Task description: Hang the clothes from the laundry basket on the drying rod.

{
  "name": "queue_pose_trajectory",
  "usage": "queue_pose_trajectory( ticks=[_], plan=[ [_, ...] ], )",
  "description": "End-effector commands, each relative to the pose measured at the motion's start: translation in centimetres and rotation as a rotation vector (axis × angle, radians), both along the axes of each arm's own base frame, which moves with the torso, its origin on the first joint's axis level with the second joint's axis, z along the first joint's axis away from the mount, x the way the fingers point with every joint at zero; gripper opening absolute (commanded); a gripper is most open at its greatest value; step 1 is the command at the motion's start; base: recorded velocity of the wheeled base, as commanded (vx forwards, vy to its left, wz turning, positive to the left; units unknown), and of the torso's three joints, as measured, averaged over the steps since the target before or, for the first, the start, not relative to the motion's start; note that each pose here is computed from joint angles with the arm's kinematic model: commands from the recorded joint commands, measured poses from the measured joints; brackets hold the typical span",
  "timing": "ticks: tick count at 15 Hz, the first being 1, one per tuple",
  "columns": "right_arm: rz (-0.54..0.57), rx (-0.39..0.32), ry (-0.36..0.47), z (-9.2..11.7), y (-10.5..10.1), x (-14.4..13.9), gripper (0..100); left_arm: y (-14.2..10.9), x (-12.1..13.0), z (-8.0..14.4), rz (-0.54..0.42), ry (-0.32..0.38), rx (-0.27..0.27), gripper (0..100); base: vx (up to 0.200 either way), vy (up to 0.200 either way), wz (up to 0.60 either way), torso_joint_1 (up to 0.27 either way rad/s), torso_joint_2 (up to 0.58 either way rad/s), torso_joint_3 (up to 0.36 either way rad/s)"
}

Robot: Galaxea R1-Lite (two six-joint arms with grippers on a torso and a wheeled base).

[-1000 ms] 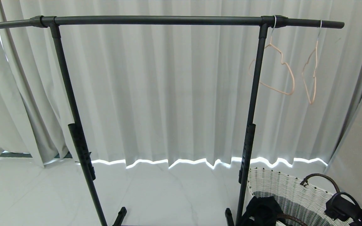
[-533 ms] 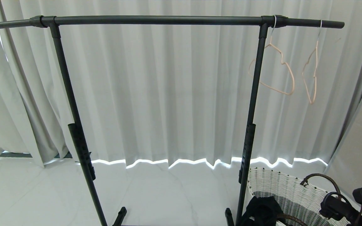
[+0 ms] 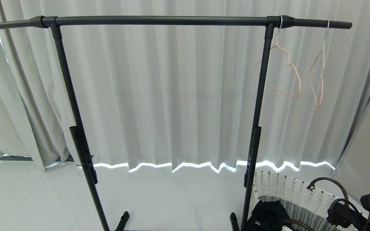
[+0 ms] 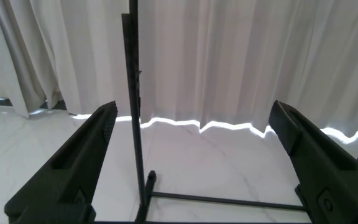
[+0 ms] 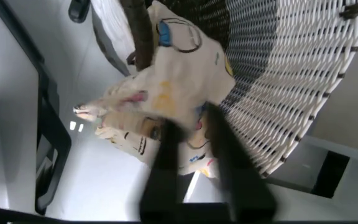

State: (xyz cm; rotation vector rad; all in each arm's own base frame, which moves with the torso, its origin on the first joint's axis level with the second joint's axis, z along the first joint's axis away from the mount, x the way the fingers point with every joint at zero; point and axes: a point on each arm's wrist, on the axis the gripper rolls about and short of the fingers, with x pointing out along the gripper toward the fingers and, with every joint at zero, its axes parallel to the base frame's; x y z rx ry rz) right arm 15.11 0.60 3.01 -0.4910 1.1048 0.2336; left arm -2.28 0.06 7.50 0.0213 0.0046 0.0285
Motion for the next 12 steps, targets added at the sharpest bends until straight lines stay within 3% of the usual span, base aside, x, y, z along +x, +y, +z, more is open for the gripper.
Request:
queue_pose_trajectory(
  ticks=[1,4,5,8,10,12],
  plan=[
    [-0.001,0.001,-0.019,0.4,0.0,-0.7,0,0.0,0.0,0.0,0.001,0.0,-0.001,100,0.0,0.0,0.0,0.0,0.0,0.0],
    [-0.006,0.01,-0.102,1.4,-0.2,-3.3,0,0.0,0.0,0.0,0.005,-0.001,-0.035,100,0.0,0.0,0.0,0.0,0.0,0.0],
    [-0.013,0.016,-0.168,2.3,-0.3,-3.9,0,0.0,0.0,0.0,0.01,-0.002,-0.069,100,0.0,0.0,0.0,0.0,0.0,0.0],
    [-0.097,0.0,-0.311,4.1,-0.9,-6.1,0,0.0,0.0,0.0,0.01,-0.002,-0.072,100,0.0,0.0,0.0,0.0,0.0,0.0],
    [-0.144,-0.031,-0.4,6.9,-1.2,-5.5,0,0.0,0.0,0.0,0.01,-0.002,-0.069,100,0.0,0.0,0.0,0.0,0.0,0.0],
    [-0.147,-0.032,-0.423,10.0,-1.2,-5.2,0,0.0,0.0,0.0,0.01,-0.002,-0.069,100,0.0,0.0,0.0,0.0,0.0,0.0]
  ],
)
